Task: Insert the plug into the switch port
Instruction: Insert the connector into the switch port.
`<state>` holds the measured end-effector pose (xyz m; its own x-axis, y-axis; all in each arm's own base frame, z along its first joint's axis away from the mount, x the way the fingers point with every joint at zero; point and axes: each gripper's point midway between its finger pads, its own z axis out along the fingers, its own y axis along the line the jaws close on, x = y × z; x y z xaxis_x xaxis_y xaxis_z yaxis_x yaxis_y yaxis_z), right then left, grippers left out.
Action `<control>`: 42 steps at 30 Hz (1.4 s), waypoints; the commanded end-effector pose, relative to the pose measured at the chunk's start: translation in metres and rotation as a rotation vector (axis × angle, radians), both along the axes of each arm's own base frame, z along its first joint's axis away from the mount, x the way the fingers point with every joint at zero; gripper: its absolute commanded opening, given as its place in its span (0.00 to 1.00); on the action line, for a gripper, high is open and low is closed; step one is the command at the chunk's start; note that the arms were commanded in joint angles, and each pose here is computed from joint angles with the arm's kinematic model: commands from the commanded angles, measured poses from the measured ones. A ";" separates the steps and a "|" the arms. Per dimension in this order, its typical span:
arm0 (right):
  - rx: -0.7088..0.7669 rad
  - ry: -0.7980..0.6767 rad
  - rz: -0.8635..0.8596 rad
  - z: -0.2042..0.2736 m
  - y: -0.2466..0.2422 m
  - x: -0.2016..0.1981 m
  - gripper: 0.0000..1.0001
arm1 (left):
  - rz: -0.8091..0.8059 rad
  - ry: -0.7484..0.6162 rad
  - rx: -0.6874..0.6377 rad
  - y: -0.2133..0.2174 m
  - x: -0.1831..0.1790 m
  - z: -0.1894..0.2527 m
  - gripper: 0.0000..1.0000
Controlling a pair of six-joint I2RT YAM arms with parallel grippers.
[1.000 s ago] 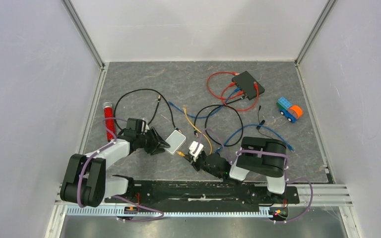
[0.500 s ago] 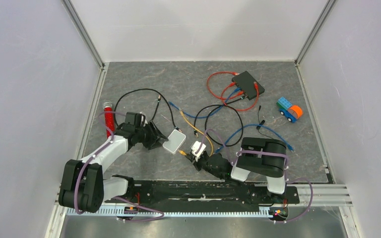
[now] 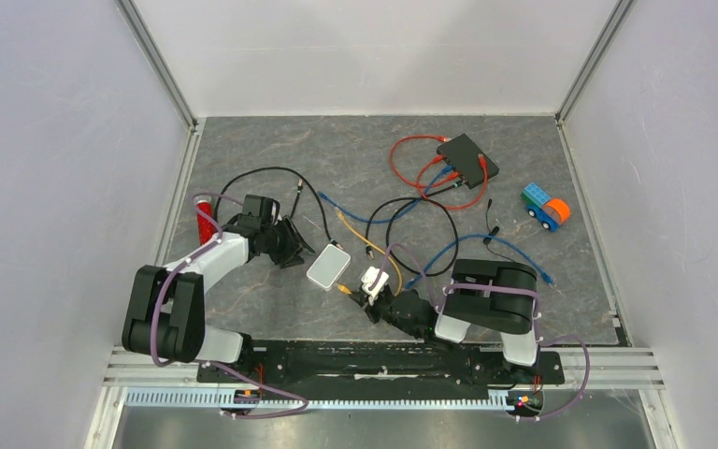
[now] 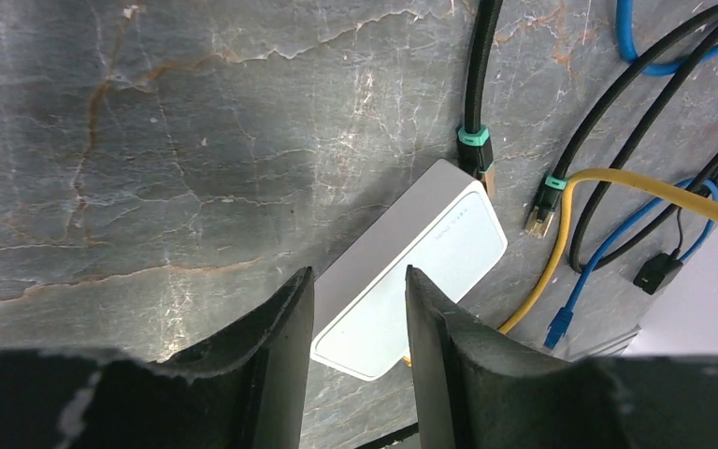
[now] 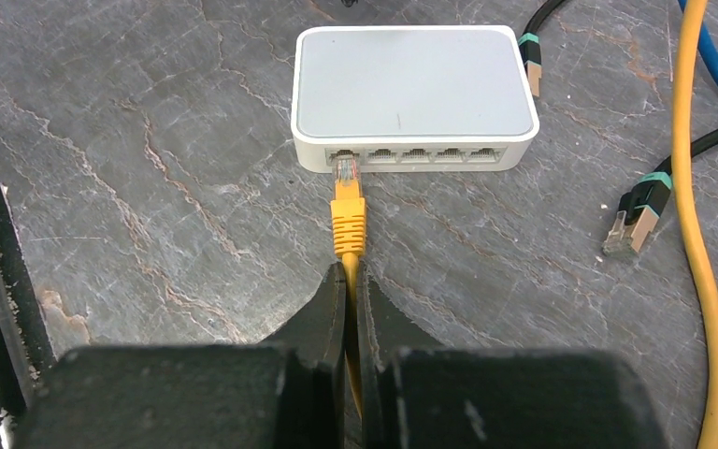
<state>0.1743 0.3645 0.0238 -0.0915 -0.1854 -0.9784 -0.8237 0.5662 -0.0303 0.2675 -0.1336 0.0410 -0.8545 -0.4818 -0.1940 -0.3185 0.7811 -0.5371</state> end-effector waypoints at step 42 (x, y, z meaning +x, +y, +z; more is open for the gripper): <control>0.085 0.003 0.103 0.004 0.012 -0.004 0.00 | -0.161 0.061 -0.170 -0.037 -0.066 -0.025 0.38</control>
